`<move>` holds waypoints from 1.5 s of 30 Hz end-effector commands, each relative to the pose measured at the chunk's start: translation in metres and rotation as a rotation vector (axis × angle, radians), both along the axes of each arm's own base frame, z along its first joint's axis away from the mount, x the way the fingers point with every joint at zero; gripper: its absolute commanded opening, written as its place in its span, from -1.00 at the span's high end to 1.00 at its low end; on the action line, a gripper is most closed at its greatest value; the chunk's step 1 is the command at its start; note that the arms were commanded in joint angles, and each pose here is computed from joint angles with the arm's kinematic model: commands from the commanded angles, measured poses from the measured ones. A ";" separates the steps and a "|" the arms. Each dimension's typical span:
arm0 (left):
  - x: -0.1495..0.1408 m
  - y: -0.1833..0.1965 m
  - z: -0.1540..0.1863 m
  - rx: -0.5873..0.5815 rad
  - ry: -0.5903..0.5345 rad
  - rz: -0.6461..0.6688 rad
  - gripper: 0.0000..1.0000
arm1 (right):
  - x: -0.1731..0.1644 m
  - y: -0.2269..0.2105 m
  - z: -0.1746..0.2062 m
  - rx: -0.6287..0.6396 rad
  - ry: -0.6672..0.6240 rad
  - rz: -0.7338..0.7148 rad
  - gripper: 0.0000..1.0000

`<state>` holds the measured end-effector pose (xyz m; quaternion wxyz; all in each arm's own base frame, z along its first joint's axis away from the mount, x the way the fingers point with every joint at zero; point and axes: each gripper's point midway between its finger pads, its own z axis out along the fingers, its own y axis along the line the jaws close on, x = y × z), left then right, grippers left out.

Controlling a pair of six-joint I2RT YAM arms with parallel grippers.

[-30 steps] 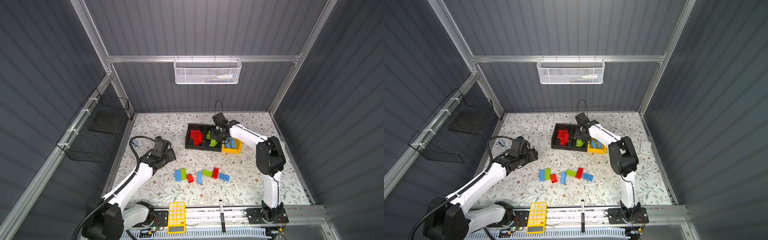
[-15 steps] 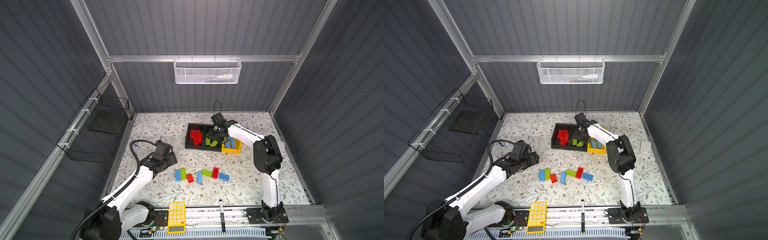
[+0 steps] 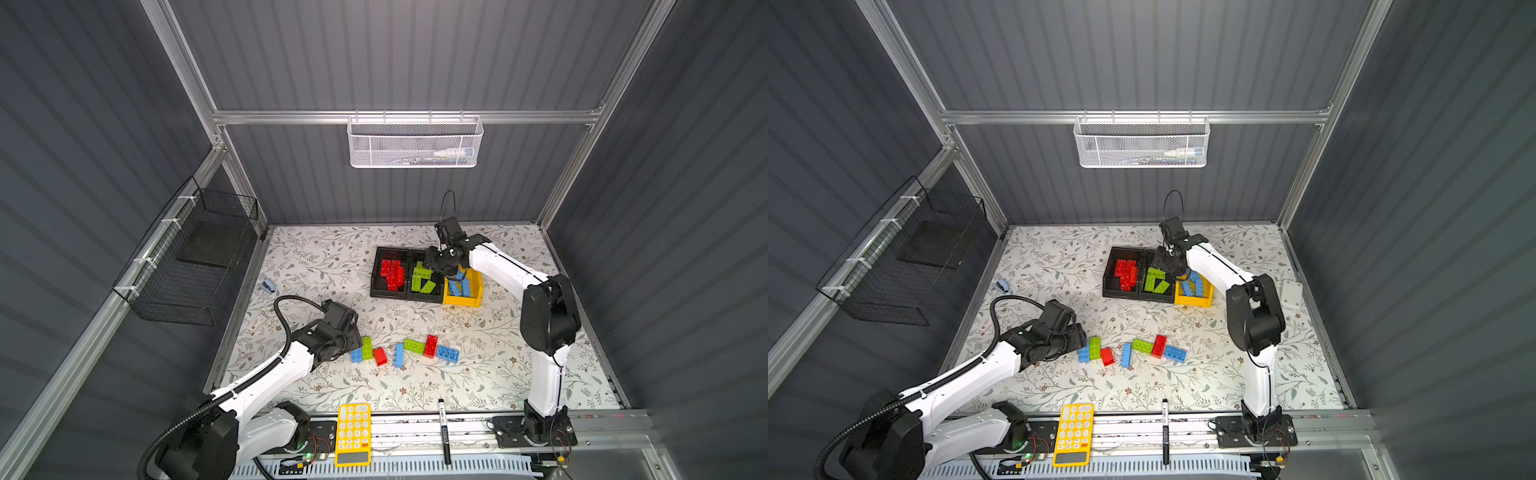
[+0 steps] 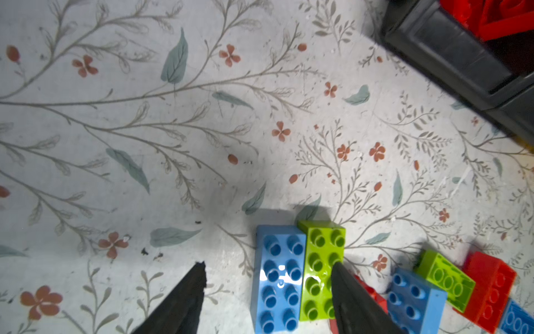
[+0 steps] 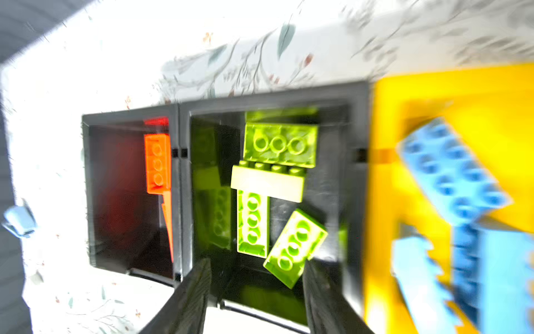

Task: Sort the legos into containers by color
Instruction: Place the lego in the container, then pick up the lego from the center of the table.

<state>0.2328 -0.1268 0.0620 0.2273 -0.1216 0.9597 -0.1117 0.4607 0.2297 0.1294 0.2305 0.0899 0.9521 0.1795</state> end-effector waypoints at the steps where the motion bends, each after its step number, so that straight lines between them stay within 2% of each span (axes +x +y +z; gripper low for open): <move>1: -0.003 -0.002 -0.004 -0.015 0.008 0.005 -0.40 | -0.003 -0.018 0.008 -0.024 -0.018 -0.025 -0.09; 10: -0.006 -0.010 -0.022 -0.003 0.051 -0.033 -0.34 | -0.005 -0.061 0.030 -0.038 -0.054 -0.097 -0.15; 18: -0.012 -0.009 -0.035 0.025 0.093 -0.057 -0.24 | -0.007 -0.065 0.026 -0.032 -0.048 -0.107 -0.15; 24: -0.014 -0.002 -0.039 0.123 0.154 -0.101 -0.09 | -0.011 -0.067 0.018 -0.065 -0.028 -0.073 -0.14; 31: -0.007 0.009 -0.026 0.220 0.143 -0.144 -0.06 | -0.020 -0.078 0.018 -0.094 -0.028 -0.070 -0.15; 37: -0.004 -0.005 -0.031 0.184 0.201 -0.206 -0.14 | -0.036 -0.083 0.016 -0.101 -0.014 -0.063 -0.18; 42: -0.005 -0.020 -0.040 0.088 0.222 -0.168 -0.19 | -0.050 -0.090 0.012 -0.116 -0.007 -0.070 -0.19; 45: -0.009 -0.020 -0.049 0.077 0.250 -0.150 -0.15 | -0.055 -0.091 0.008 -0.116 0.004 -0.068 -0.19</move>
